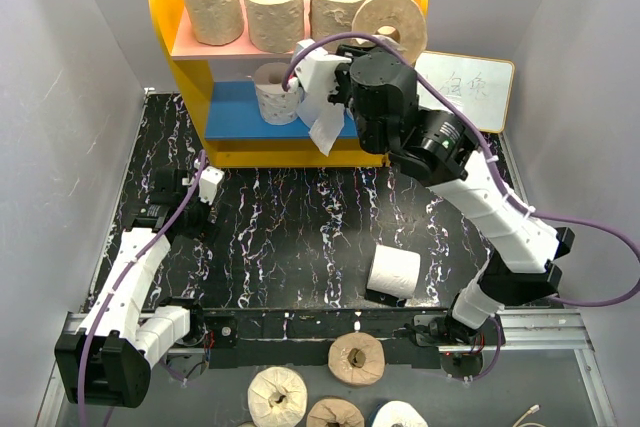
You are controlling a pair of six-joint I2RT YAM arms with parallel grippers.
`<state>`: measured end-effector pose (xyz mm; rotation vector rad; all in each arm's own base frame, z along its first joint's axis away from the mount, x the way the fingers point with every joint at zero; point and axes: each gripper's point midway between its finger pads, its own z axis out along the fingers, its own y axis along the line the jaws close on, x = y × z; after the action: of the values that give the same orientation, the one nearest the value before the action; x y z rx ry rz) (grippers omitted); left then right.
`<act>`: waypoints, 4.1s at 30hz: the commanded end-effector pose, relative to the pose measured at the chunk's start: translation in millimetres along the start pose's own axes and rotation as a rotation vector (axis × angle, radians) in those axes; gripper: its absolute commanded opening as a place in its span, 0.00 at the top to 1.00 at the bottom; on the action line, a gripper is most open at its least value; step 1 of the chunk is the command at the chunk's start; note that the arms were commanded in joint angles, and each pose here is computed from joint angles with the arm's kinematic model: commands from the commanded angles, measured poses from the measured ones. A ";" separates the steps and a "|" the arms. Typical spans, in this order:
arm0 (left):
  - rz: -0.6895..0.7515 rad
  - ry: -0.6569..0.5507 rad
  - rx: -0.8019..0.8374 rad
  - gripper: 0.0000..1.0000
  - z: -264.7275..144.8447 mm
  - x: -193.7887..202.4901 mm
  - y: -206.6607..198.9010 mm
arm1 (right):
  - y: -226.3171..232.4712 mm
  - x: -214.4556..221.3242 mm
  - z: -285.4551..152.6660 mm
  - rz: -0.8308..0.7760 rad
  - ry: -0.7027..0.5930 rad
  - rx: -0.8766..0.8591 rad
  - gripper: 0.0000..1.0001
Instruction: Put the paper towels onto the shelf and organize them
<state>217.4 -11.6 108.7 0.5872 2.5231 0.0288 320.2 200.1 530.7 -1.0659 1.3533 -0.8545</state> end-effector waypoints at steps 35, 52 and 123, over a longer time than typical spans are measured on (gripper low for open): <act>-0.002 -0.019 0.009 0.01 -4.3 1.0 -1.5 | -23.6 -7.0 47.8 0.145 -0.069 0.073 1.00; -0.002 -0.018 0.001 0.01 -3.8 1.2 0.0 | -29.9 15.7 46.4 0.152 -0.042 0.088 1.00; -0.005 -0.005 0.001 0.01 -2.4 2.9 0.5 | -47.3 44.3 128.2 0.154 0.005 0.386 0.15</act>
<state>217.6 -11.1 112.4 0.5812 2.5051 0.0283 449.1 171.2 522.5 -0.8091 1.2527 -0.9327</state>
